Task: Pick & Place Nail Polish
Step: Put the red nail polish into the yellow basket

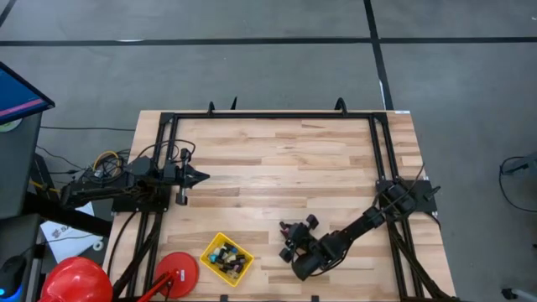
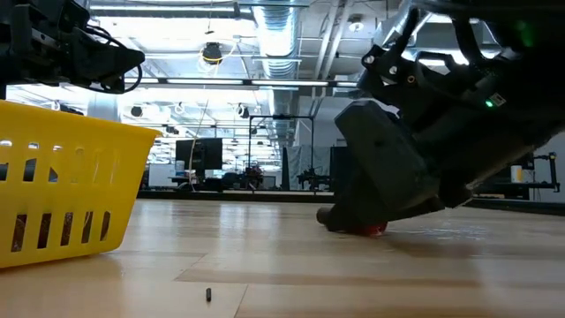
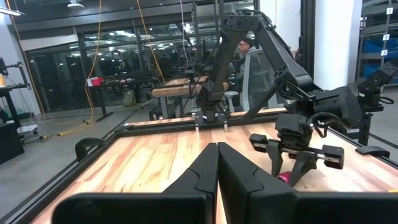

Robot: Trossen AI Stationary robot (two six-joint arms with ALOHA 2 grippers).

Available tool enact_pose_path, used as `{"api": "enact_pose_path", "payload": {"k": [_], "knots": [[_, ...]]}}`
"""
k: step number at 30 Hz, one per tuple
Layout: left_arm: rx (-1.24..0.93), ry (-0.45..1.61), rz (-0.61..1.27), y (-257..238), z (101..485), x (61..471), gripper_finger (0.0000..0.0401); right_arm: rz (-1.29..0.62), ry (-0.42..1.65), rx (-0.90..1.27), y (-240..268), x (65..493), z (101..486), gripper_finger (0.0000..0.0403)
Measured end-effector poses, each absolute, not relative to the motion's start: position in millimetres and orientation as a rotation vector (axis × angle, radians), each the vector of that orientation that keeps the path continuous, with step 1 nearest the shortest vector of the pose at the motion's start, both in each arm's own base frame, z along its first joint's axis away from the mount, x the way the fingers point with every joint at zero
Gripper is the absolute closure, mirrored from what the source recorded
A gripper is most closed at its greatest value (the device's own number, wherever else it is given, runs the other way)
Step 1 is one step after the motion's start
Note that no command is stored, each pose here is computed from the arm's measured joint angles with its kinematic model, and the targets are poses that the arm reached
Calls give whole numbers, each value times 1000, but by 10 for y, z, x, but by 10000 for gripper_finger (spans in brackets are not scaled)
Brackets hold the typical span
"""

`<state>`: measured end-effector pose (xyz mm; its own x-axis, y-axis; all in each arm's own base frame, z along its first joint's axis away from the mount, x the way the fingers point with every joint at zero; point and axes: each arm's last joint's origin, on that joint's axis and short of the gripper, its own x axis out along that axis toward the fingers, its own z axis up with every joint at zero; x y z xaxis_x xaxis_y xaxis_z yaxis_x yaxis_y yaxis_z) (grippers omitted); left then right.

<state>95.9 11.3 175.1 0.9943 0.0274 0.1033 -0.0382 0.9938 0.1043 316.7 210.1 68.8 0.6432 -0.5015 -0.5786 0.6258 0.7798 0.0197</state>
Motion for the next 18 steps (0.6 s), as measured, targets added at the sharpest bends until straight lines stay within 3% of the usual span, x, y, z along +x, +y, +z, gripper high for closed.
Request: {"api": "enact_pose_path", "payload": {"k": [6,13,18], "knots": [[106,-102,33,113,1751,959,400,-567,607,145,2059,3233,926,294],[106,-102,33,113,1751,959,400,-471,430,127,1984,3528,1303,277],[106,-102,33,113,1751,959,400,-304,307,123,2001,3859,1627,291]]}}
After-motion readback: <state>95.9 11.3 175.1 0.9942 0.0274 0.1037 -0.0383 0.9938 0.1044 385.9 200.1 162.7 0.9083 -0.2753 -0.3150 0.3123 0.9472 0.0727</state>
